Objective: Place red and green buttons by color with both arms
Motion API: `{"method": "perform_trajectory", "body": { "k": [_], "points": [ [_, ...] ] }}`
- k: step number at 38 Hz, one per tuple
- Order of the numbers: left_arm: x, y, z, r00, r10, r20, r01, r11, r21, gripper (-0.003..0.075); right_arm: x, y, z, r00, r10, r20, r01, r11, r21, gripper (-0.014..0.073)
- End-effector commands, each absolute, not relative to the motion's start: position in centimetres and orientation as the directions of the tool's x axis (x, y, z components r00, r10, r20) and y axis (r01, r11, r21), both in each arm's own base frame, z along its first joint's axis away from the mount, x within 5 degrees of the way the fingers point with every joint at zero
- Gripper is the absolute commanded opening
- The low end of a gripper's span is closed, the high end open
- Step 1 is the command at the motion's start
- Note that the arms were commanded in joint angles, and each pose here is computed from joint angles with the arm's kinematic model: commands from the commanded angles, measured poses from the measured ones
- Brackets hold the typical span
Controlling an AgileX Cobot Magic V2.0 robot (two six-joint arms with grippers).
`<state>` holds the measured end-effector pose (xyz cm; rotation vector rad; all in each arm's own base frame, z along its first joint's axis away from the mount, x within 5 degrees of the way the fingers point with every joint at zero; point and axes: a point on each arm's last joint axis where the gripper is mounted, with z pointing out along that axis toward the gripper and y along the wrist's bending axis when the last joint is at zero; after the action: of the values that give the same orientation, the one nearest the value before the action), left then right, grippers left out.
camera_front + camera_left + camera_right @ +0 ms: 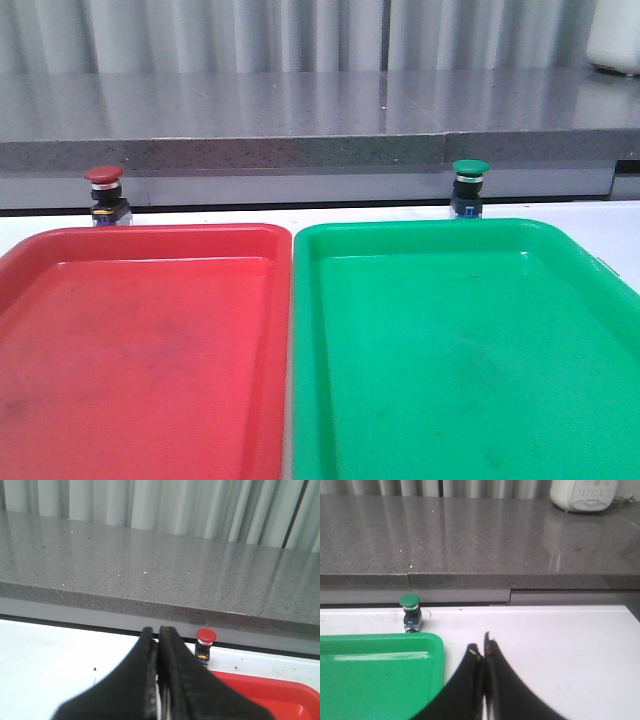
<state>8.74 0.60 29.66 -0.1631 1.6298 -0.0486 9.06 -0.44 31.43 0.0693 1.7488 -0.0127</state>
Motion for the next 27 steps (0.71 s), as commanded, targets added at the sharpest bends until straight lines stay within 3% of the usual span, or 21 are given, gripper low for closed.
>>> {"method": "perform_trajectory", "body": {
  "k": [1, 3, 5, 7, 11, 15, 17, 27],
  "points": [
    [8.87, 0.62, 31.62, 0.055, -0.134, -0.989, -0.063, 0.988, -0.138, 0.0031, 9.24, -0.53, 33.22, -0.080, 0.026, -0.996, 0.059, 0.998, 0.022, -0.0043],
    [8.87, 0.62, 31.62, 0.055, -0.134, -0.989, -0.063, 0.988, -0.138, 0.0107, 9.24, -0.53, 33.26, -0.075, 0.026, -0.997, 0.059, 0.998, 0.022, 0.0010],
    [8.87, 0.62, 31.62, 0.055, -0.134, -0.989, -0.063, 0.988, -0.138, 0.0236, 9.24, -0.53, 33.26, -0.075, 0.026, -0.997, 0.059, 0.998, 0.022, 0.0077],
    [8.87, 0.62, 31.62, 0.055, -0.134, -0.989, -0.063, 0.988, -0.138, 0.0390, 9.24, -0.53, 33.26, -0.075, 0.026, -0.997, 0.059, 0.998, 0.022, 0.0171],
    [8.87, 0.62, 31.62, 0.055, -0.134, -0.989, -0.063, 0.988, -0.138, 0.0606, 9.24, -0.53, 33.26, -0.075, 0.026, -0.997, 0.059, 0.998, 0.022, 0.0372],
    [8.88, 0.62, 31.56, 0.053, -0.135, -0.989, -0.063, 0.988, -0.138, 0.0652, 9.24, -0.53, 33.23, -0.079, 0.026, -0.997, 0.059, 0.998, 0.022, 0.0523],
    [8.88, 0.62, 31.56, 0.053, -0.135, -0.989, -0.063, 0.988, -0.138, 0.0650, 9.24, -0.53, 33.23, -0.078, 0.026, -0.997, 0.059, 0.998, 0.022, 0.0557],
    [9.04, 0.63, 31.83, 0.088, -0.140, -0.986, -0.057, 0.988, -0.145, 0.0643, 9.24, -0.53, 33.23, -0.078, 0.026, -0.997, 0.059, 0.998, 0.022, 0.0561]
  ]
}}
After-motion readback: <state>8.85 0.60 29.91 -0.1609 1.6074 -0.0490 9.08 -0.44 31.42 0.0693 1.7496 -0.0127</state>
